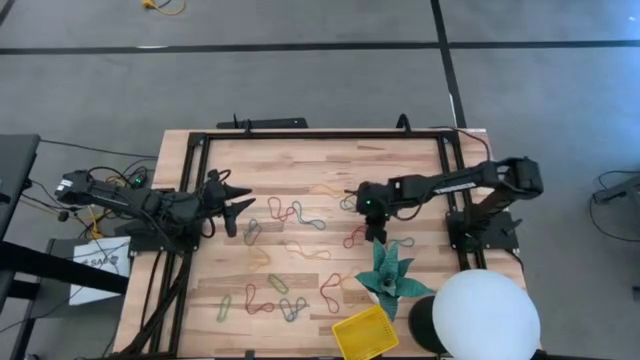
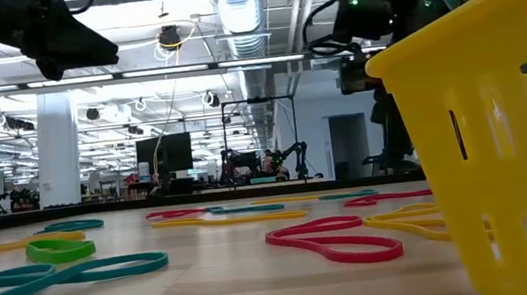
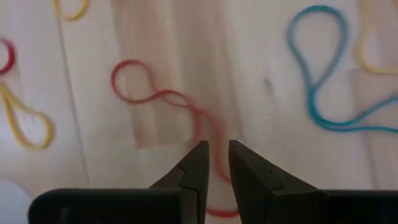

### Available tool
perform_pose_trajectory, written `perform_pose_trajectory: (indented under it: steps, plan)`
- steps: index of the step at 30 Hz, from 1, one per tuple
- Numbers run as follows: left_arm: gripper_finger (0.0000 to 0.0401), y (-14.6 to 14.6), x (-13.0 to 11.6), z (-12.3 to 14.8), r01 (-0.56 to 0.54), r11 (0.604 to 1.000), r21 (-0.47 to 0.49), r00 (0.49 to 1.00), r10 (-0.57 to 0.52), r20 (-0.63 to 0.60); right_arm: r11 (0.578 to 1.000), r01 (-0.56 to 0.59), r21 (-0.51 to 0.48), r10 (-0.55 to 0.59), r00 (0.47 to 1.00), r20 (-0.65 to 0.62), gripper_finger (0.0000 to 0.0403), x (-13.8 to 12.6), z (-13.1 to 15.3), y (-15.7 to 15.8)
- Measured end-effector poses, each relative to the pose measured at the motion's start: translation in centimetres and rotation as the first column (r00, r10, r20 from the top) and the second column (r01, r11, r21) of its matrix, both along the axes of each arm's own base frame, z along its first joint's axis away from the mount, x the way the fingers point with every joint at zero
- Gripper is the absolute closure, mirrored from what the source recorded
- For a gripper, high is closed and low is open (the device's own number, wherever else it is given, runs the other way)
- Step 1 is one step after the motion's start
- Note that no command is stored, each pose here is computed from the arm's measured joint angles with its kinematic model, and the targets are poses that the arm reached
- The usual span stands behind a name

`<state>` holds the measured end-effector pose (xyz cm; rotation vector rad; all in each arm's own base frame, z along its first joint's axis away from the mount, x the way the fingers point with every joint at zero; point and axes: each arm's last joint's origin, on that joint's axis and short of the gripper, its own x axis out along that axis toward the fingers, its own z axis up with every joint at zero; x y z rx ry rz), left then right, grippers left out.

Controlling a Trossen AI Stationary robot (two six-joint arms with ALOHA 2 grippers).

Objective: Pick and place items into bin
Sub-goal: Put the red rubber band into the yellow bin

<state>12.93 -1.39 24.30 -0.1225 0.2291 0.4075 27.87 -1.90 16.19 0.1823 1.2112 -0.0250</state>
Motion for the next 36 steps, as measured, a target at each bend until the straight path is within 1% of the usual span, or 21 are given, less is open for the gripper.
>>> perform_pose_trajectory:
  steps: [6,8,10,12,15,17,24,27,32,36]
  plan:
    - [0.0278,0.0,0.0,0.0,0.003,1.000,-0.019,1.000,-0.003,0.005,0.999,-0.031,0.005,0.031,0.998,-0.063,0.0347,1.1,-1.3,1.1]
    - [0.0278,0.0,0.0,0.0,0.003,1.000,-0.019,1.000,-0.003,0.002,0.999,-0.032,-0.008,0.031,0.996,-0.078,0.0347,1.4,-1.8,1.2]
    - [0.0278,0.0,0.0,0.0,0.003,1.000,-0.019,1.000,-0.003,0.002,0.999,-0.011,-0.039,0.007,0.994,-0.107,0.0347,1.5,-2.3,1.1]
    - [0.0278,0.0,0.0,0.0,0.002,1.000,-0.020,1.000,-0.002,0.002,0.999,0.005,-0.049,-0.010,0.995,-0.103,0.0347,1.8,-2.4,1.0]
    - [0.0278,0.0,0.0,0.0,0.003,1.000,-0.020,1.000,-0.002,0.003,1.000,-0.003,-0.017,0.001,0.994,-0.107,0.0347,1.9,-2.5,1.1]
    - [0.0278,0.0,0.0,0.0,0.002,1.000,-0.020,1.000,-0.002,0.003,1.000,-0.008,-0.016,0.007,0.994,-0.106,0.0347,1.9,-2.5,1.3]
    - [0.0278,0.0,0.0,-0.1,0.002,1.000,-0.020,1.000,-0.002,0.003,0.997,0.004,-0.071,-0.012,0.994,-0.108,0.0347,1.9,-2.5,1.1]
    - [0.0278,0.0,0.0,-0.1,0.002,1.000,-0.020,1.000,-0.001,0.003,0.996,-0.002,-0.092,-0.008,0.994,-0.108,0.0358,1.9,-2.5,1.1]
    - [0.0278,0.0,0.0,-0.1,0.001,1.000,-0.019,1.000,-0.001,0.002,0.995,-0.010,-0.095,0.000,0.994,-0.108,0.0398,1.9,-2.5,1.1]
    - [0.0278,0.0,0.0,-0.1,0.001,1.000,-0.019,1.000,-0.001,0.002,0.995,-0.015,-0.095,0.006,0.995,-0.099,0.0391,2.0,-2.5,1.1]
